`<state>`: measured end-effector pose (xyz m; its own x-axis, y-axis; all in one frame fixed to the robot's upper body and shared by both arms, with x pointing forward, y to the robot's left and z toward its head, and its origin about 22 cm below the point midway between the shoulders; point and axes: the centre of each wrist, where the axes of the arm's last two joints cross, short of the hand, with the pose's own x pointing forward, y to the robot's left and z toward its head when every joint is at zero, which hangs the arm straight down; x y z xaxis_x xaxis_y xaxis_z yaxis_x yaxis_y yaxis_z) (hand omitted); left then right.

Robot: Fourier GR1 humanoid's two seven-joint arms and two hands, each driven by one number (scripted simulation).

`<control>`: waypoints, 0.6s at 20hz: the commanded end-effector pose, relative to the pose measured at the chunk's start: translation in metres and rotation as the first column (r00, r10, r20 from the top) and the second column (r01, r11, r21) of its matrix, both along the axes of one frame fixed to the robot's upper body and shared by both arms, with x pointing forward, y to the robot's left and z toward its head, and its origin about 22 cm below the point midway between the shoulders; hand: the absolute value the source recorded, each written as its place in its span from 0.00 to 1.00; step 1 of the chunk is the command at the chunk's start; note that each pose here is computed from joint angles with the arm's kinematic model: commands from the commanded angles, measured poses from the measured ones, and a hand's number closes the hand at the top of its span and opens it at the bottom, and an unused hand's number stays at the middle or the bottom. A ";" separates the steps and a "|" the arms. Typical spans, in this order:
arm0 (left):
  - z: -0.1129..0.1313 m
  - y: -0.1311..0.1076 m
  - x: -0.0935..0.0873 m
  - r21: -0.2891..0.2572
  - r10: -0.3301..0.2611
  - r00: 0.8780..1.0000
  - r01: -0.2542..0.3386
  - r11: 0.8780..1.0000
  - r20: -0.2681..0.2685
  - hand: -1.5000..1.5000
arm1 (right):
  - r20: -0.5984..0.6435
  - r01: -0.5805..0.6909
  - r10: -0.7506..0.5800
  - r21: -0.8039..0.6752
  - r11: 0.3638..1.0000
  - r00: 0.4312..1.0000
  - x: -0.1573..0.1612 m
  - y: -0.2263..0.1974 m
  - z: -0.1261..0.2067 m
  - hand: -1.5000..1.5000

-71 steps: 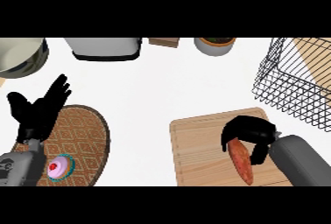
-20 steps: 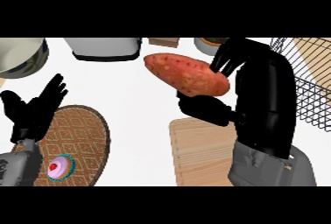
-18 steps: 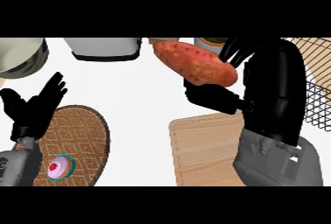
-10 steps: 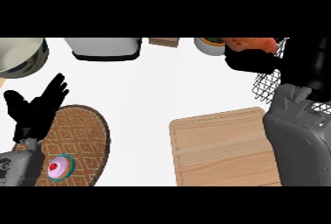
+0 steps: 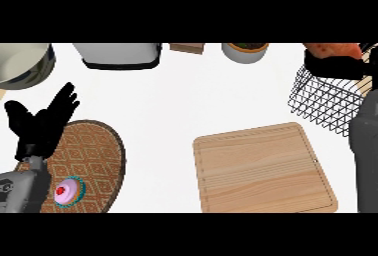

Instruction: Pick the sweet potato from the cutting board and place it in the basket

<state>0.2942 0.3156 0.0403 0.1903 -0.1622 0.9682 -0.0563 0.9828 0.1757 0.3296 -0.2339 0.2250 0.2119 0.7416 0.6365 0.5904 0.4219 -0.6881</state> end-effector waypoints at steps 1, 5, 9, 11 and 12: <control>-0.010 0.001 0.004 0.009 0.010 1.000 -0.010 1.000 -0.006 0.50 | 0.011 0.000 0.000 -0.015 1.000 1.000 0.002 -0.038 -0.020 1.00; -0.004 -0.001 -0.015 0.006 -0.003 1.000 0.003 1.000 0.002 0.50 | 0.035 0.000 -0.002 0.056 0.998 0.999 -0.002 -0.071 -0.045 1.00; -0.019 -0.010 0.001 -0.003 0.000 1.000 0.000 1.000 0.001 0.50 | 0.024 -0.006 0.004 0.055 0.998 1.000 0.014 -0.074 -0.071 1.00; -0.011 -0.007 0.008 0.010 -0.004 1.000 0.004 1.000 -0.001 0.50 | 0.092 0.199 -0.210 0.120 0.973 0.973 0.019 -0.089 -0.067 0.00; -0.006 -0.005 0.004 0.001 -0.003 1.000 0.003 1.000 0.001 0.50 | 0.070 0.189 -0.202 0.159 0.969 0.977 0.018 -0.090 -0.087 0.00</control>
<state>0.2942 0.3122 0.0340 0.1896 -0.1656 0.9678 -0.0555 0.9823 0.1790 0.3447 -0.3073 0.1613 0.2484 0.6607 0.7083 0.6732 0.4080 -0.6167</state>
